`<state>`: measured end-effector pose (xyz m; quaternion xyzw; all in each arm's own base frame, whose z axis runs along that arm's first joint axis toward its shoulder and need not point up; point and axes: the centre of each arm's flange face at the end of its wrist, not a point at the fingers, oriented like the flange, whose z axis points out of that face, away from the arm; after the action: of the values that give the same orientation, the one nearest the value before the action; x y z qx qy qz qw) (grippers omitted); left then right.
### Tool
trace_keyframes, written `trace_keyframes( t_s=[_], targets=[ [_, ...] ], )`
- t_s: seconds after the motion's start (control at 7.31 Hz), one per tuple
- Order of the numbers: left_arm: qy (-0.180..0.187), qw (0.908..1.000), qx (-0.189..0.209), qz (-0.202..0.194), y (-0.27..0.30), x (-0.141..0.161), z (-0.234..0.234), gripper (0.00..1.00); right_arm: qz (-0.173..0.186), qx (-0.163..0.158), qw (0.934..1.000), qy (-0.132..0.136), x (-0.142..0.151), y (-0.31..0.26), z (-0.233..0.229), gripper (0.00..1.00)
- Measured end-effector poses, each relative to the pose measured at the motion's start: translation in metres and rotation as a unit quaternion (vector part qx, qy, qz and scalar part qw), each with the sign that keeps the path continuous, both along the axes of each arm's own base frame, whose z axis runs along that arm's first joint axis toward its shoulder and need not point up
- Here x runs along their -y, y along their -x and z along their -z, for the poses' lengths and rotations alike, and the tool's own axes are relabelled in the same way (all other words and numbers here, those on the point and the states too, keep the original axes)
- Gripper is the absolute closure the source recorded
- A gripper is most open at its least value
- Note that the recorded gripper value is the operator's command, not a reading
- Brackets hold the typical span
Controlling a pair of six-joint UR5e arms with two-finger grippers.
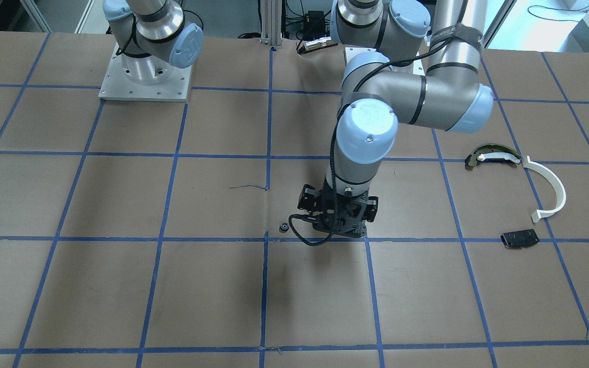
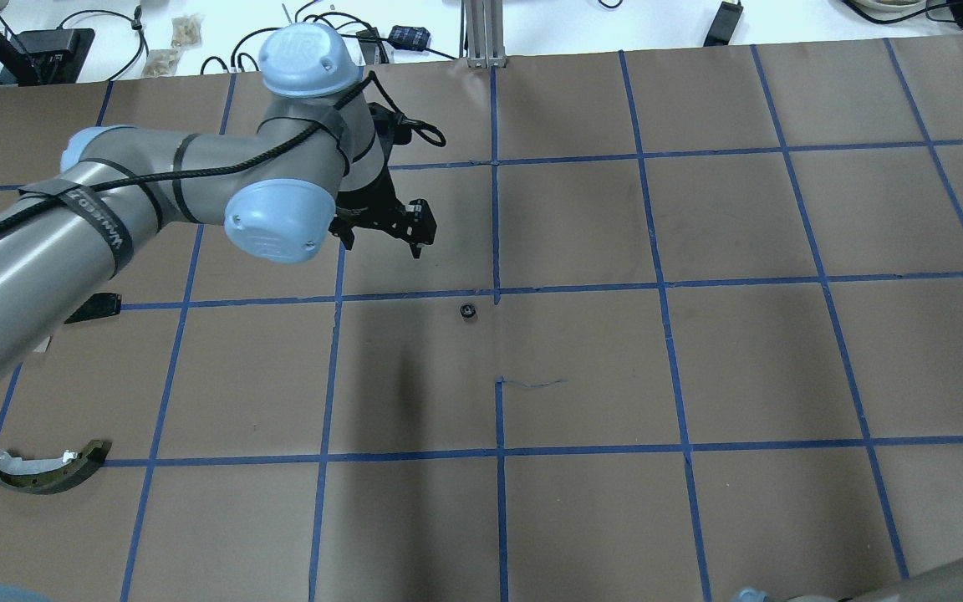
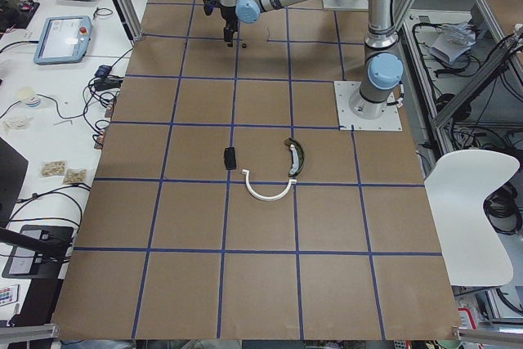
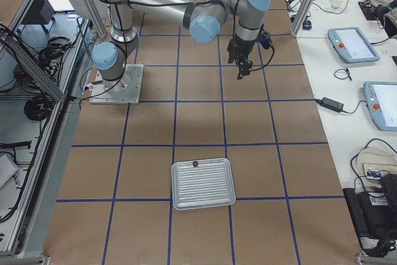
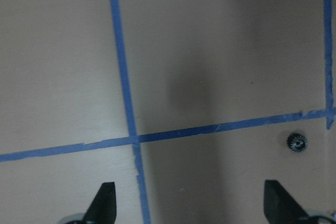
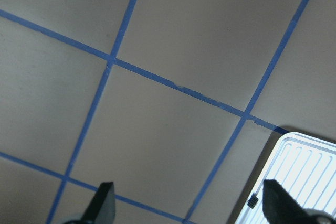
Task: Place bearing gear from tray to pile
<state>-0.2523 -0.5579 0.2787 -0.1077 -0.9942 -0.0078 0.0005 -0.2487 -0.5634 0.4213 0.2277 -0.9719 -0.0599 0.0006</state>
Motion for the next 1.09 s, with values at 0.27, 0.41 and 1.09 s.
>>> trace_keyframes(
  t_s=[0.27, 0.41, 1.09],
  targets=[
    [-0.007, 0.9994, -0.002, 0.033, 0.041, -0.007, 0.036, 0.03, -0.048, 0.060, 0.9970, -0.011, -0.043, 0.124, 0.056, 0.05],
    [-0.014, 0.9992, -0.006, 0.038, 0.050, -0.006, 0.055, 0.03, -0.087, 0.081, 0.9929, -0.006, -0.059, 0.165, 0.086, 0.05],
    [-0.053, 0.9981, -0.015, 0.030, 0.060, -0.011, 0.107, 0.08, -0.331, 0.165, 0.9287, 0.020, -0.102, 0.252, 0.193, 0.08]
  ],
)
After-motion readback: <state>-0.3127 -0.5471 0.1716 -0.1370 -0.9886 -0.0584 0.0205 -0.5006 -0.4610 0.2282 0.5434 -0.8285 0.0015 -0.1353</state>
